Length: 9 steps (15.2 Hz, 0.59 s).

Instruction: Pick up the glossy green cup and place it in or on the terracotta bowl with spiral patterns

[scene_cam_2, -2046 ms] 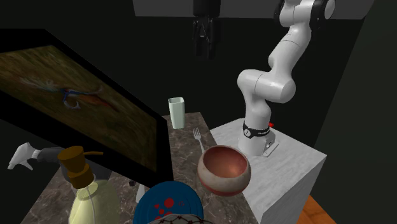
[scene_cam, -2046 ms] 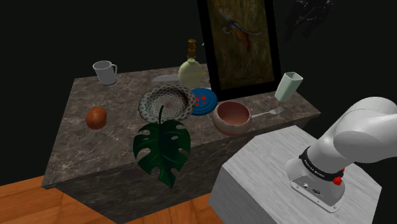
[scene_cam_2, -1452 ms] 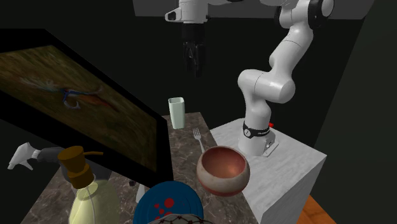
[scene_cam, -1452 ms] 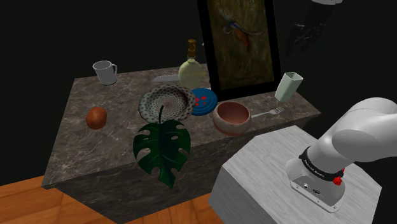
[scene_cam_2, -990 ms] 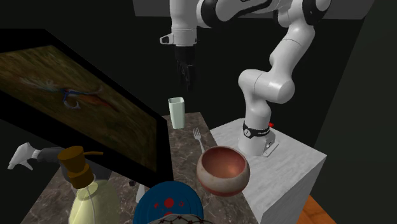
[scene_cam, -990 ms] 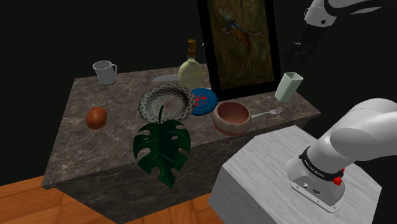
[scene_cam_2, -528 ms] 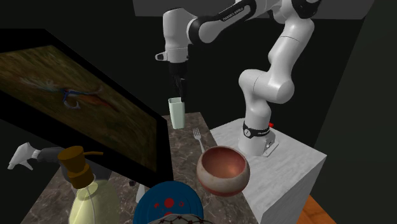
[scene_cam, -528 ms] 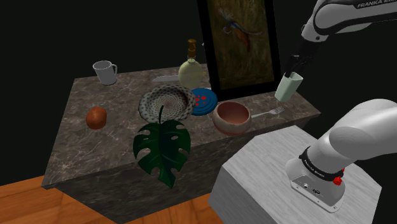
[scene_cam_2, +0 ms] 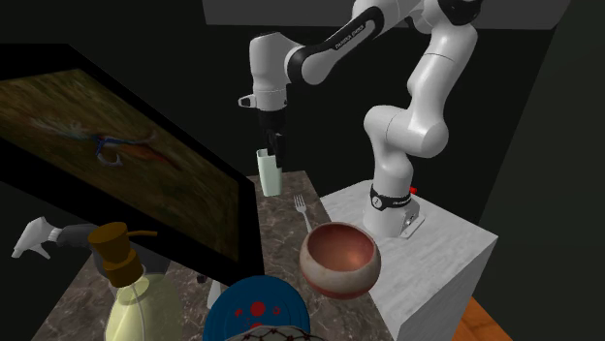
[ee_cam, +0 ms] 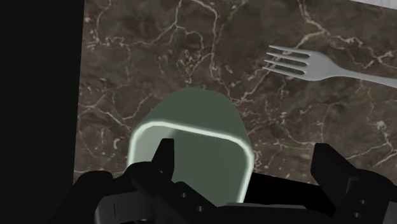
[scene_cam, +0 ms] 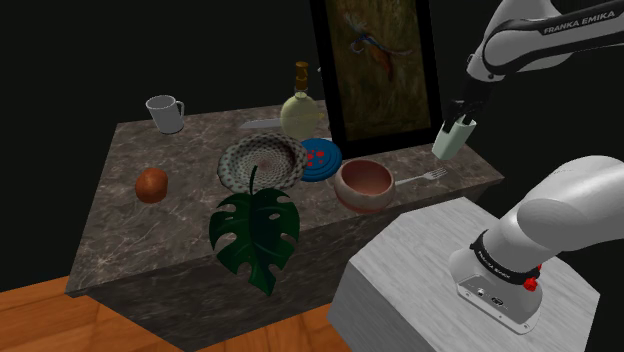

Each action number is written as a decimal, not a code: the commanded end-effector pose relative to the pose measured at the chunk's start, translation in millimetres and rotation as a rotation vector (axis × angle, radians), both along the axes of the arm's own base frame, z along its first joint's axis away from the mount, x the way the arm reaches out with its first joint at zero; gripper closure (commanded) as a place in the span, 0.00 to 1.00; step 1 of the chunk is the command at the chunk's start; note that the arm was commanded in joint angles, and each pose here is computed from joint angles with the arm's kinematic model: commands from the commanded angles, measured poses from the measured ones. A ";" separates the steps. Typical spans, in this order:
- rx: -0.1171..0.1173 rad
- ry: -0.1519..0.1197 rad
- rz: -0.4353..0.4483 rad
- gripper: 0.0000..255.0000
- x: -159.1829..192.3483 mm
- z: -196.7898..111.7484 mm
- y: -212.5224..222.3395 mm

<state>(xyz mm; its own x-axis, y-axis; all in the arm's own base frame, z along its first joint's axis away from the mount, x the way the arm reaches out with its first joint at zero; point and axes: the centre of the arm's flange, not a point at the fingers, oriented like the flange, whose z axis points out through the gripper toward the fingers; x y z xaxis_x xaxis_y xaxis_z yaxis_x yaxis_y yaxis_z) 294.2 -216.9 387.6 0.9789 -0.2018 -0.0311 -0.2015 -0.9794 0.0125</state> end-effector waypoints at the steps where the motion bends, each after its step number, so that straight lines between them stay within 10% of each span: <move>1: 0.000 -0.001 0.000 0.00 0.4 -2.7 0.4; 7: 0.000 -0.001 0.000 0.00 0.4 -2.7 0.4; 8: 0.000 -0.001 0.000 1.00 0.4 -2.7 0.4; 9: 0.000 -0.001 0.000 1.00 0.4 -2.7 0.4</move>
